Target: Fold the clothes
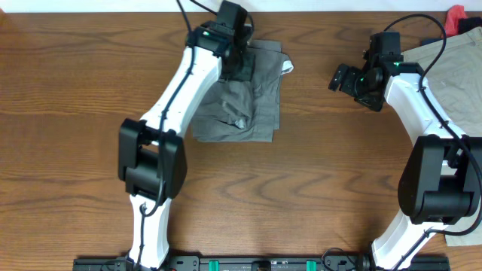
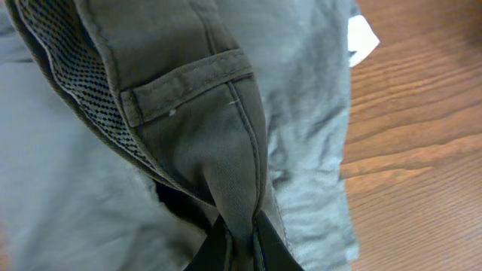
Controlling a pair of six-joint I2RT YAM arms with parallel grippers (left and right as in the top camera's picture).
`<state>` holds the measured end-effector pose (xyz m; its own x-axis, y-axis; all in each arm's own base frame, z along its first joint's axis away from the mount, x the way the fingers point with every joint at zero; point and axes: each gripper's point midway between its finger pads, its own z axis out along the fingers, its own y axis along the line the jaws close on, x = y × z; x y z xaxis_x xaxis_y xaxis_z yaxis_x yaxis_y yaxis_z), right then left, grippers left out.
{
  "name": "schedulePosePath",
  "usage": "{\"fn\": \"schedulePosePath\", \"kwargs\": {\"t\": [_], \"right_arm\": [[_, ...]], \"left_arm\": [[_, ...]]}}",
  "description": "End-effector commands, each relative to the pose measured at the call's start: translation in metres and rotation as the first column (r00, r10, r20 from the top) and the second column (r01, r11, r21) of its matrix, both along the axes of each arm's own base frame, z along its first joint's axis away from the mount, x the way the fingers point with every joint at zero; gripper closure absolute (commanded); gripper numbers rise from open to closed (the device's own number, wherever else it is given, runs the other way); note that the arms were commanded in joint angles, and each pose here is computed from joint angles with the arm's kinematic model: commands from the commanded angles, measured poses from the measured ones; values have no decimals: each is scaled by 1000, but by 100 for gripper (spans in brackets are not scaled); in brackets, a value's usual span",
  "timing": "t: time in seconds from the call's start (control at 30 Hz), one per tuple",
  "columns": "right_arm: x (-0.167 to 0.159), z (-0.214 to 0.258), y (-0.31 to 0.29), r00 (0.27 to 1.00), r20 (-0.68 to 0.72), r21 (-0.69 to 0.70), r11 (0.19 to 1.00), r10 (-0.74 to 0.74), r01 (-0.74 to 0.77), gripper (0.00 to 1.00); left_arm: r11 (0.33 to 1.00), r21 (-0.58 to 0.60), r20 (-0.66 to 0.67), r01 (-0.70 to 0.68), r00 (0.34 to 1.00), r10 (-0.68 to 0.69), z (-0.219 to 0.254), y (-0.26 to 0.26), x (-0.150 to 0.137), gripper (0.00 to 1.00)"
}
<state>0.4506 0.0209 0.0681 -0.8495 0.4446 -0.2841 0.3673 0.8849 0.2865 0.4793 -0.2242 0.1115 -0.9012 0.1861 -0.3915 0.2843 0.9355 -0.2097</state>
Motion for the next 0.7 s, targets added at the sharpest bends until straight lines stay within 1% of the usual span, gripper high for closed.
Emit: {"fn": "schedulePosePath", "kwargs": {"t": [0.0,0.03,0.07,0.13,0.17,0.23,0.3,0.43,0.53,0.6,0.63,0.67], "right_arm": [[4,3,2,1000,13,-2,1000,18,-18,1],[4,3,2,1000,13,-2,1000,17,-17,1],[4,3,2,1000,13,-2,1000,17,-17,1],[4,3,2,1000,13,-2,1000,17,-17,1],[4,3,2,1000,13,-2,1000,17,-17,1],[4,3,2,1000,13,-2,1000,17,-17,1],[4,3,2,1000,13,-2,1000,17,-17,1],[4,3,2,1000,13,-2,1000,17,-17,1],[4,3,2,1000,13,-2,1000,17,-17,1],[4,3,2,1000,13,-2,1000,17,-17,1],[4,3,2,1000,13,-2,1000,17,-17,1],[4,3,2,1000,13,-2,1000,17,-17,1]], "left_arm": [[998,-57,-27,22,999,-23,-6,-14,-1,94],[998,-57,-34,23,999,-25,-9,-14,-2,88],[998,-54,-41,22,999,-25,-12,-14,-2,72],[998,-52,-44,23,999,-25,-13,-14,-3,35],[998,-52,-44,23,999,-25,-13,-14,-3,28],[998,-57,-34,23,999,-25,-7,-14,-2,18],[998,-62,-19,24,999,-26,5,-13,-4,15],[996,-83,37,27,999,-24,40,-11,-8,15],[995,-92,60,29,998,-24,54,-10,-10,16],[995,-92,59,29,998,-24,54,-10,-10,25],[996,-88,49,28,999,-24,49,-10,-11,34],[996,-85,40,29,999,-25,45,-11,-11,40]]}}
